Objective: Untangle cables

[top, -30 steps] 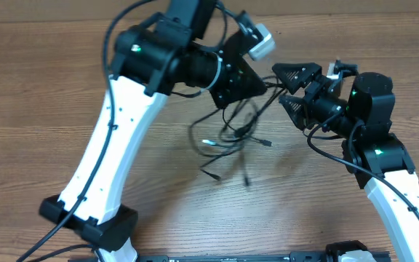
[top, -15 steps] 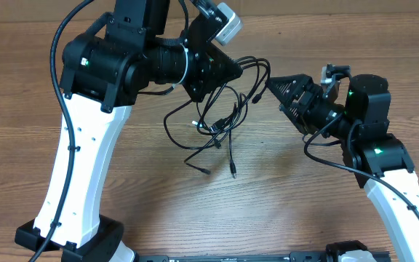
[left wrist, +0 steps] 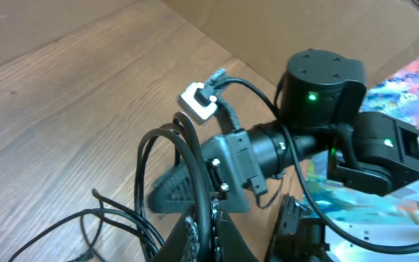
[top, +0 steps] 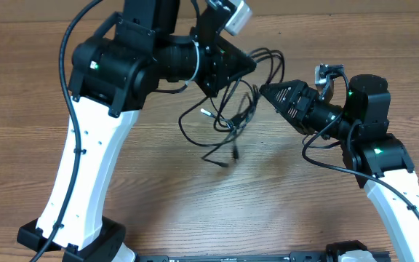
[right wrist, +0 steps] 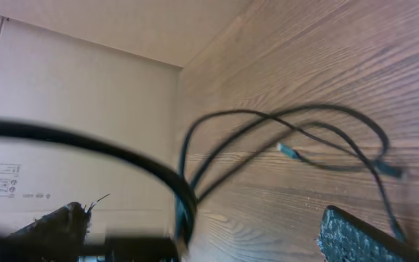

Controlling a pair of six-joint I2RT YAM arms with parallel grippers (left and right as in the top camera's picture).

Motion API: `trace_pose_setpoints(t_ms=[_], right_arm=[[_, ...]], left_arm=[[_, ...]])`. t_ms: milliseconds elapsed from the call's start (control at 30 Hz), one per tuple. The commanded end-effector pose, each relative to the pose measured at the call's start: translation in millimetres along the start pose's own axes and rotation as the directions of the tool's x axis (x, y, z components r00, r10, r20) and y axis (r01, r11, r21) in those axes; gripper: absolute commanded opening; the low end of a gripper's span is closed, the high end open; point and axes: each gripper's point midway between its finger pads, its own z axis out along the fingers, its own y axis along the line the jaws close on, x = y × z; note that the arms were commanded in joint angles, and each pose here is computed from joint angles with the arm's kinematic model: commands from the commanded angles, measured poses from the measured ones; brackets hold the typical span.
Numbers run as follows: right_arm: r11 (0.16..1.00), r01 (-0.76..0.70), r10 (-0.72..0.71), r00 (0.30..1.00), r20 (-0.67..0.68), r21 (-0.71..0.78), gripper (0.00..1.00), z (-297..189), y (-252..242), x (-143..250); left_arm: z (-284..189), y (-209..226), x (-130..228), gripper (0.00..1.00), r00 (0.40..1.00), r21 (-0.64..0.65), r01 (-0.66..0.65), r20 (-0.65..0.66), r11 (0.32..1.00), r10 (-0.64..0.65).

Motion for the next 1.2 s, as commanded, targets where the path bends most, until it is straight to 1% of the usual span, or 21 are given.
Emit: trace_pose_setpoints(t_ms=[0, 100, 167, 233, 267, 300, 367, 467, 600, 700, 833, 1000, 1100, 1167], right_arm=[[0.999, 0.035, -0.035, 0.999, 0.012, -0.009, 1.0, 0.9, 3.3, -3.2], [0.998, 0.027, -0.032, 0.996, 0.083, 0.058, 1.0, 0.3, -8.5, -15.5], [0.991, 0.007, -0.026, 0.989, 0.144, 0.131, 1.0, -1.5, -22.6, -25.7], [0.974, -0.028, -0.02, 0.977, 0.21, 0.223, 1.0, -5.5, -41.8, -35.5], [0.948, -0.068, -0.016, 0.966, 0.26, 0.311, 1.0, -10.3, -61.8, -41.6], [0.93, -0.09, -0.014, 0.96, 0.279, 0.356, 1.0, -13.1, -72.5, -43.3], [0.869, -0.15, -0.007, 0.949, 0.315, 0.472, 1.0, -22.0, -102.0, -43.4], [0.797, -0.198, 0.011, 0.95, 0.313, 0.571, 1.0, -28.4, -130.0, -35.5], [0.712, -0.232, 0.033, 0.954, 0.299, 0.662, 1.0, -34.6, -157.6, -24.9], [0.693, -0.238, 0.047, 0.957, 0.287, 0.681, 1.0, -34.5, -164.4, -20.7], [0.694, -0.238, 0.046, 0.956, 0.288, 0.679, 1.0, -34.2, -164.3, -21.2], [0.687, -0.236, 0.051, 0.959, 0.278, 0.687, 1.0, -35.0, -165.8, -18.0], [0.717, -0.192, 0.064, 0.975, 0.211, 0.67, 1.0, -28.4, -160.9, -9.2], [0.758, -0.127, 0.052, 0.99, 0.135, 0.64, 1.0, -20.6, -153.2, -2.8]], left_arm=[[-3.8, -23.6, -6.1, 0.04, 1.0, 0.059, -0.014, 0.021, 0.998, 0.013], [-0.1, -37.5, -4.1, 0.04, 1.0, 0.11, -0.025, 0.012, 0.994, 0.023], [-0.7, -47.6, -3.4, 0.04, 1.0, 0.165, -0.026, 0.009, 0.986, 0.024], [-2.9, -56.7, -3.2, 0.04, 1.0, 0.22, -0.025, 0.009, 0.975, 0.024], [-5.2, -63.6, -3.1, 0.04, 1.0, 0.263, -0.025, 0.01, 0.964, 0.023], [-5.9, -65.7, -3.1, 0.04, 1.0, 0.276, -0.025, 0.01, 0.961, 0.023], [-6.9, -66.0, -2.9, 0.04, 1.0, 0.281, -0.022, 0.01, 0.959, 0.02], [-10.1, -59.0, -4.7, 0.04, 1.0, 0.266, -0.015, 0.017, 0.964, 0.011], [-22.8, -32.5, -8.4, 0.04, 0.999, 0.207, 0.023, 0.039, 0.978, -0.032], [-34.0, -12.9, -8.8, 0.04, 0.996, 0.164, 0.063, 0.051, 0.984, -0.072], [-46.2, 2.4, -8.5, 0.04, 0.991, 0.142, 0.103, 0.065, 0.984, -0.114], [-48.3, 7.8, -8.9, 0.04, 0.991, 0.123, 0.099, 0.072, 0.987, -0.109], [-47.7, 13.1, -8.2, 0.04, 0.991, 0.092, 0.103, 0.071, 0.99, -0.11], [-47.3, 16.1, -8.0, 0.04, 0.991, 0.074, 0.104, 0.071, 0.992, -0.11]])
